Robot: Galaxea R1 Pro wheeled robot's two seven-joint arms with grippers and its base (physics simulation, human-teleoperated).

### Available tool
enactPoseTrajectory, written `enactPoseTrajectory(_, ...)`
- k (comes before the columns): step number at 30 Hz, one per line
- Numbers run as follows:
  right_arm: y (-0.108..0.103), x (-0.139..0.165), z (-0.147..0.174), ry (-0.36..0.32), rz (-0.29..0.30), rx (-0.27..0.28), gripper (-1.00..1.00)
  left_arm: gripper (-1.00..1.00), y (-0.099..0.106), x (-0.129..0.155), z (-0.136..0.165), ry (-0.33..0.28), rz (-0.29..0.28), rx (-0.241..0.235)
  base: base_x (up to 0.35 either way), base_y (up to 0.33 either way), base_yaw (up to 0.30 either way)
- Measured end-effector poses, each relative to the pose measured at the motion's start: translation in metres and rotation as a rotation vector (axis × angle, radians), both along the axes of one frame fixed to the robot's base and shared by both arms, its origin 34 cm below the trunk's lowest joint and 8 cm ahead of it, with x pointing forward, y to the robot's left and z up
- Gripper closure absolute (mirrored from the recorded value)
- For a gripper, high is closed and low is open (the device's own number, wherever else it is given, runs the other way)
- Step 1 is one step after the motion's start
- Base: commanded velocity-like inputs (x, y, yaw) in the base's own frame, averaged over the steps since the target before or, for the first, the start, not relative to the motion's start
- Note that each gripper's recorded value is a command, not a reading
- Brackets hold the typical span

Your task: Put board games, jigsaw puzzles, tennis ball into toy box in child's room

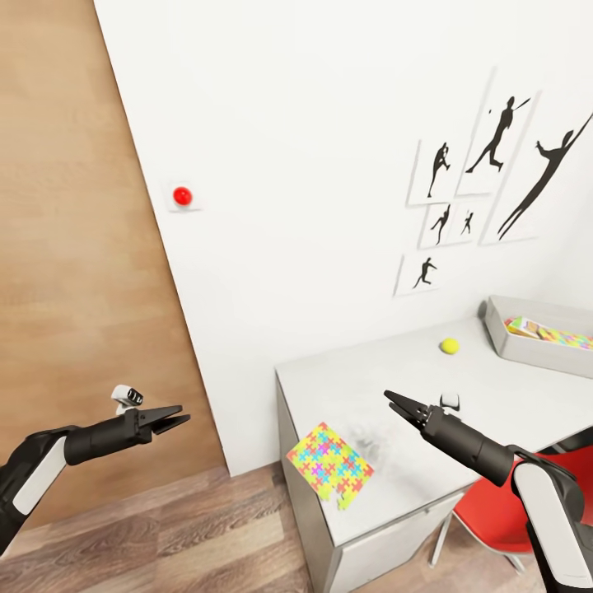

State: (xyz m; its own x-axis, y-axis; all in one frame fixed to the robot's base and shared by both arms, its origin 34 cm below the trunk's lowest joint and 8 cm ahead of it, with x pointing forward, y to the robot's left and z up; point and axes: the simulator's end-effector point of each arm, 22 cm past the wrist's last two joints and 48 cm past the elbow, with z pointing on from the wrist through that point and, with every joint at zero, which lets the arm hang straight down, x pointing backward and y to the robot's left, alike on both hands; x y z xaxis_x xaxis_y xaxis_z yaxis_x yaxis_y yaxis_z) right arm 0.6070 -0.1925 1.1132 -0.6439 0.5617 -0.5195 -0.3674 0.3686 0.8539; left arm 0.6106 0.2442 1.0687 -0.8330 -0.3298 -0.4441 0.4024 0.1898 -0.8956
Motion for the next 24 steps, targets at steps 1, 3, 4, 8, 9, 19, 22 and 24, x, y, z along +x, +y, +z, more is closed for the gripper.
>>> enactPoseTrajectory(1,0.000,0.000,0.001,-0.002,0.000,0.000,-1.00,-1.00,0.000,0.000,0.001,-0.002,0.000,0.000,0.000,0.000,0.089)
enactPoseTrajectory(3,0.000,-0.001,0.002,-0.005,0.001,0.001,-1.00,-1.00,0.000,0.000,0.002,-0.005,0.000,0.000,0.000,0.000,0.091)
enactPoseTrajectory(4,0.000,-0.001,0.003,-0.007,0.001,0.001,-1.00,-1.00,0.000,0.000,0.003,-0.007,0.000,0.000,0.000,0.000,0.092)
enactPoseTrajectory(8,0.000,-0.002,0.007,-0.014,0.001,0.001,-1.00,-1.00,0.000,-0.001,0.007,-0.014,0.000,0.000,0.000,-0.045,0.093)
enactPoseTrajectory(9,0.000,-0.002,0.007,-0.015,0.000,0.001,-1.00,-1.00,0.000,-0.001,0.008,-0.015,0.000,0.000,0.000,-0.192,0.093)
enactPoseTrajectory(19,0.000,-0.004,0.016,-0.033,0.001,0.001,-1.00,-1.00,0.000,-0.002,0.016,-0.032,0.000,-0.001,0.000,-0.161,0.079)
enactPoseTrajectory(22,0.000,-0.005,0.018,-0.037,0.002,0.001,-1.00,-1.00,0.000,-0.003,0.018,-0.036,0.000,0.000,0.000,-0.016,0.064)
enactPoseTrajectory(24,0.000,-0.005,0.020,-0.040,0.001,0.000,-1.00,-1.00,0.000,-0.003,0.020,-0.040,0.000,0.000,0.000,-0.006,0.064)
